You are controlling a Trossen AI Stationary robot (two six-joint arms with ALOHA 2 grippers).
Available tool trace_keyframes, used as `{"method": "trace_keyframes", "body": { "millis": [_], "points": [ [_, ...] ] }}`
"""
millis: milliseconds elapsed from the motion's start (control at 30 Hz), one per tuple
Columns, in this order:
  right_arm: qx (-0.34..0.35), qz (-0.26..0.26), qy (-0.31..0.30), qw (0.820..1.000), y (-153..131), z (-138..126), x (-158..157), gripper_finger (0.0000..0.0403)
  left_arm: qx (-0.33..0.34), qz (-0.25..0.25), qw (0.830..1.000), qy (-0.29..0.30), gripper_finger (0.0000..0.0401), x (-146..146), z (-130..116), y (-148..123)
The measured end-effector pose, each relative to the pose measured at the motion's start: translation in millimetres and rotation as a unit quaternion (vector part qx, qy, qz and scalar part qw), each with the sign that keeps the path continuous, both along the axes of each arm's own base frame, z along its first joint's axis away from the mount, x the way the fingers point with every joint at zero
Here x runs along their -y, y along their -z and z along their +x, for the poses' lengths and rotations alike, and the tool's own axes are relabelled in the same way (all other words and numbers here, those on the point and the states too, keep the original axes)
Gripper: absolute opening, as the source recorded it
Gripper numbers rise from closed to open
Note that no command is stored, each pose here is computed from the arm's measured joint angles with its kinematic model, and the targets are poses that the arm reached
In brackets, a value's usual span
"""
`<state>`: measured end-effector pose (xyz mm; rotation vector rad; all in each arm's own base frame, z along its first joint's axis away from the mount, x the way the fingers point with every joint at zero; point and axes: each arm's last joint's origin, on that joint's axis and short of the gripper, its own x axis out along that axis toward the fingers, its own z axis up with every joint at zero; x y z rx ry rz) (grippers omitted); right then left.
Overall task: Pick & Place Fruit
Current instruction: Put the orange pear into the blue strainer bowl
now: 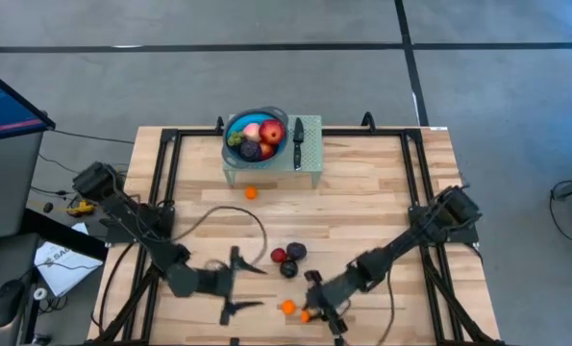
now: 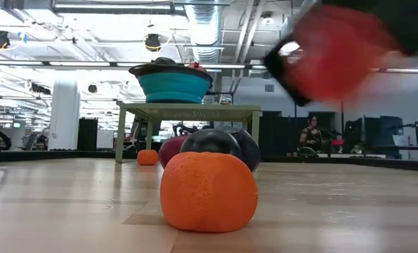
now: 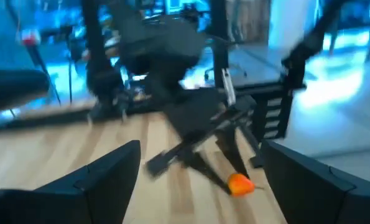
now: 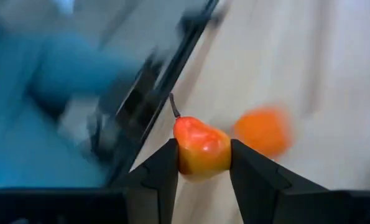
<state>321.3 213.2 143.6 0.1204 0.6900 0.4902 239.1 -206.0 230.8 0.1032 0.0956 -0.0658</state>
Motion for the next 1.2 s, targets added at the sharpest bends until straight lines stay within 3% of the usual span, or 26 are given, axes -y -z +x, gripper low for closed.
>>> {"method": "trace_keyframes", "body": {
  "millis": [100,200,433,600,800,1033,1200],
  "points": [
    [0.049,0.056,0.045,0.996,-0.3,3.0,20.4,0.0123,0.006,0.086,0.996,0.027,0.0324,17.3,21.8,-1.6],
    [0.091,0.096,0.063,0.989,-7.0,11.1,34.3,0.0127,0.017,0.134,0.990,0.042,0.0324,31.0,36.2,-4.9],
    [0.115,0.155,0.023,0.981,-26.4,21.3,50.2,0.0126,0.009,0.131,0.990,0.051,0.0323,41.4,41.3,-19.4],
    [0.148,0.212,0.008,0.966,-51.4,24.1,60.1,0.0124,-0.006,0.141,0.988,0.068,0.0302,42.3,42.1,-18.7],
    [0.167,0.220,0.013,0.961,-64.9,25.0,66.2,0.0129,-0.012,0.160,0.987,0.027,0.0277,34.9,46.7,-17.9],
    [0.166,0.217,0.016,0.962,-63.8,25.7,68.1,0.0128,-0.020,0.163,0.986,0.036,0.0257,28.6,54.2,-14.6],
    [0.166,0.217,0.015,0.962,-63.7,25.3,67.0,0.0130,-0.022,0.160,0.986,0.039,0.0216,28.6,54.2,-14.1]
  ]
}}
